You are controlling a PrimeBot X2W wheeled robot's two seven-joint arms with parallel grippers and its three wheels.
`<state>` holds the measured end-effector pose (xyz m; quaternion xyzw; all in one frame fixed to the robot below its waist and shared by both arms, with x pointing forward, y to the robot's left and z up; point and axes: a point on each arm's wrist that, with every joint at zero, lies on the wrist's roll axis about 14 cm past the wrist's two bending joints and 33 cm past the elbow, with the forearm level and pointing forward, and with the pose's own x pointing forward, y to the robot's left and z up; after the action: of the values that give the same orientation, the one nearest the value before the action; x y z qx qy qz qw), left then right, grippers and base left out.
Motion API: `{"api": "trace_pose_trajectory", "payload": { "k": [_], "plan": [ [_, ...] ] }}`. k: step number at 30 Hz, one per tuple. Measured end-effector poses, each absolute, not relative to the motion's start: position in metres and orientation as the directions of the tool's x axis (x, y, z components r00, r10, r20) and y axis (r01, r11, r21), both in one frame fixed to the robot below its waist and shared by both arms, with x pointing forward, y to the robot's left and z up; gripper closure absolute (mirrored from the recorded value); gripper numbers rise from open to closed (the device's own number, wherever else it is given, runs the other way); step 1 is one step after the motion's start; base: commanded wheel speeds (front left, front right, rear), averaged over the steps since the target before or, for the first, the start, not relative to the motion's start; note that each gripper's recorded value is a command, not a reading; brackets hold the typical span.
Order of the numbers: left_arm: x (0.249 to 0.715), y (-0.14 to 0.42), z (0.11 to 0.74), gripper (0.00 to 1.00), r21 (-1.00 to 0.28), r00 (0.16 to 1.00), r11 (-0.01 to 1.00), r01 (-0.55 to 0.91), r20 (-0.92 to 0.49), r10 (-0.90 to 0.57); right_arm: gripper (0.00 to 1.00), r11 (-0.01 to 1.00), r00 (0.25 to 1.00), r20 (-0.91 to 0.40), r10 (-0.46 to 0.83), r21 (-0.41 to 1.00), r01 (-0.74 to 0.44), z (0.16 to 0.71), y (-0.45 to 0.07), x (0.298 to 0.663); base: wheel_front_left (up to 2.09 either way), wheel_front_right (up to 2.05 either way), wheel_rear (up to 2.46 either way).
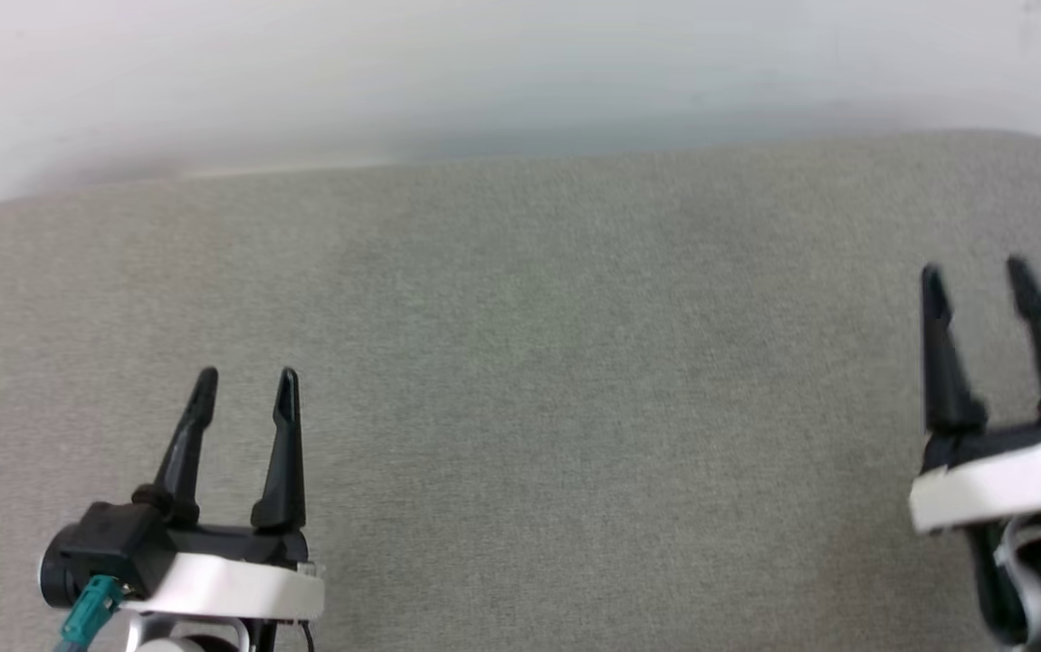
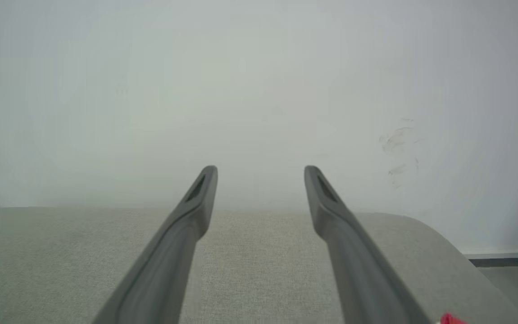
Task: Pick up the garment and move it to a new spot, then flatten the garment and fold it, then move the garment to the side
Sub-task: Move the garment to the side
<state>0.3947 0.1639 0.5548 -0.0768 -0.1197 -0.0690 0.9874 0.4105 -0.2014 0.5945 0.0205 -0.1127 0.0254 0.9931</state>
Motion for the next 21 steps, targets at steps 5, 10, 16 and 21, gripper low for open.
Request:
{"api": "trace_pose_trajectory", "payload": {
  "k": [5,10,16,21],
  "plan": [
    [0.382,0.173,0.546,0.0,-0.132,0.972,0.984,0.122,0.217,-0.091,0.0,0.995,0.974,0.218,0.069,0.056,-0.083,0.574,-0.191,0.395,0.0,0.0,0.0],
    [0.376,0.179,0.537,0.0,-0.145,0.98,0.985,0.098,0.187,-0.07,0.0,0.992,0.978,0.197,0.065,0.096,-0.086,0.557,-0.187,0.387,0.0,0.0,0.0],
    [0.373,0.181,0.531,0.0,-0.157,0.984,0.983,0.091,0.168,-0.064,0.0,0.99,0.979,0.194,0.061,0.11,-0.084,0.552,-0.186,0.383,0.0,0.0,0.0],
    [0.373,0.184,0.529,0.0,-0.15,0.985,0.985,0.081,0.163,-0.056,0.0,0.989,0.981,0.187,0.058,0.121,-0.082,0.548,-0.184,0.384,0.0,0.0,0.0]
  ]
}}
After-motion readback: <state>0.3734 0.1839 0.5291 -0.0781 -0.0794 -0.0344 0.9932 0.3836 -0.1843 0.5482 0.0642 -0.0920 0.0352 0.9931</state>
